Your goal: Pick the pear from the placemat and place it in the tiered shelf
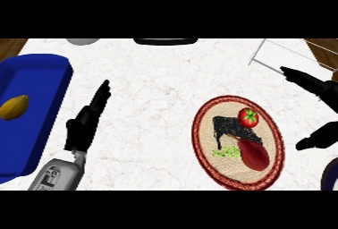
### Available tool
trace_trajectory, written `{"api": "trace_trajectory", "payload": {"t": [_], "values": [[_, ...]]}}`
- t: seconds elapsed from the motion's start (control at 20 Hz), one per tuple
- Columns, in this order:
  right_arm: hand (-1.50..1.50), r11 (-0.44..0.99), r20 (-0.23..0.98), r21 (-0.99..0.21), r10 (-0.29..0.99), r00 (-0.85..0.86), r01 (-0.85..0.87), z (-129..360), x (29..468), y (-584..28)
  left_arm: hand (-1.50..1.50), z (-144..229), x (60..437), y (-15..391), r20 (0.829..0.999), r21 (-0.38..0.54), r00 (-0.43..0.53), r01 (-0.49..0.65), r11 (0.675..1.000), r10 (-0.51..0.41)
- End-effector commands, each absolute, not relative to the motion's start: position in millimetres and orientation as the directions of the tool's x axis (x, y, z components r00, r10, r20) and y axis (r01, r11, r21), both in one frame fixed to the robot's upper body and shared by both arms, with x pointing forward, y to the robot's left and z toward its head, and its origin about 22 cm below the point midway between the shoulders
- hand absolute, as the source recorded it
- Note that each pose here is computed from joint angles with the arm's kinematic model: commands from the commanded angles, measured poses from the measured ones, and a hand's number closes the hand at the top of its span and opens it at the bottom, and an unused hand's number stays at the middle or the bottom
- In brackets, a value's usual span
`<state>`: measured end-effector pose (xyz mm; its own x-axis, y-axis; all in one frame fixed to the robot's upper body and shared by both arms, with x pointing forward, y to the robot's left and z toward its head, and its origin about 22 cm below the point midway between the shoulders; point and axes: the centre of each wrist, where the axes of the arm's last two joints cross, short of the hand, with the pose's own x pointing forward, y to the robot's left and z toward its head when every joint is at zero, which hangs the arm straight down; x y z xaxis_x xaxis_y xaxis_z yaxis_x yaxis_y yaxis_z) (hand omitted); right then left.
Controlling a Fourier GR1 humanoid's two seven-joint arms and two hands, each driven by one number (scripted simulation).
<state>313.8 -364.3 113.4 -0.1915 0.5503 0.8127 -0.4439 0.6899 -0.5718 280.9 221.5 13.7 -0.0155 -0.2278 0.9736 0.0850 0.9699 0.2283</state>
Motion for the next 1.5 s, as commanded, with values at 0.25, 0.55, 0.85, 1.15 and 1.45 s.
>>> {"api": "trace_trajectory", "payload": {"t": [0.25, 0.55, 0.85, 1.15, 1.45], "values": [[-1.5, 0.333, 0.513, -0.788, 0.82, -0.254, -0.517, 164, 286, -325, 0.0, 20, 275, 218, 0.973, 0.231, -0.026, 0.075, 0.97, -0.23], [-1.5, 0.343, 0.511, -0.783, 0.83, -0.223, -0.519, 170, 255, -291, 0.0, 8, 279, 221, 0.971, 0.238, -0.013, 0.082, 0.968, -0.238], [-1.5, 0.356, 0.513, -0.791, 0.829, -0.221, -0.498, 163, 242, -294, 0.0, 14, 277, 224, 0.977, 0.215, -0.028, 0.089, 0.973, -0.213], [-1.5, 0.361, 0.496, -0.811, 0.841, -0.215, -0.46, 164, 249, -267, 0.0, 2, 279, 206, 0.974, 0.228, -0.03, 0.09, 0.97, -0.226], [-1.5, 0.369, 0.501, -0.803, 0.843, -0.196, -0.468, 137, 227, -273, 0.0, 12, 278, 231, 0.971, 0.24, -0.032, 0.097, 0.966, -0.238]]}}
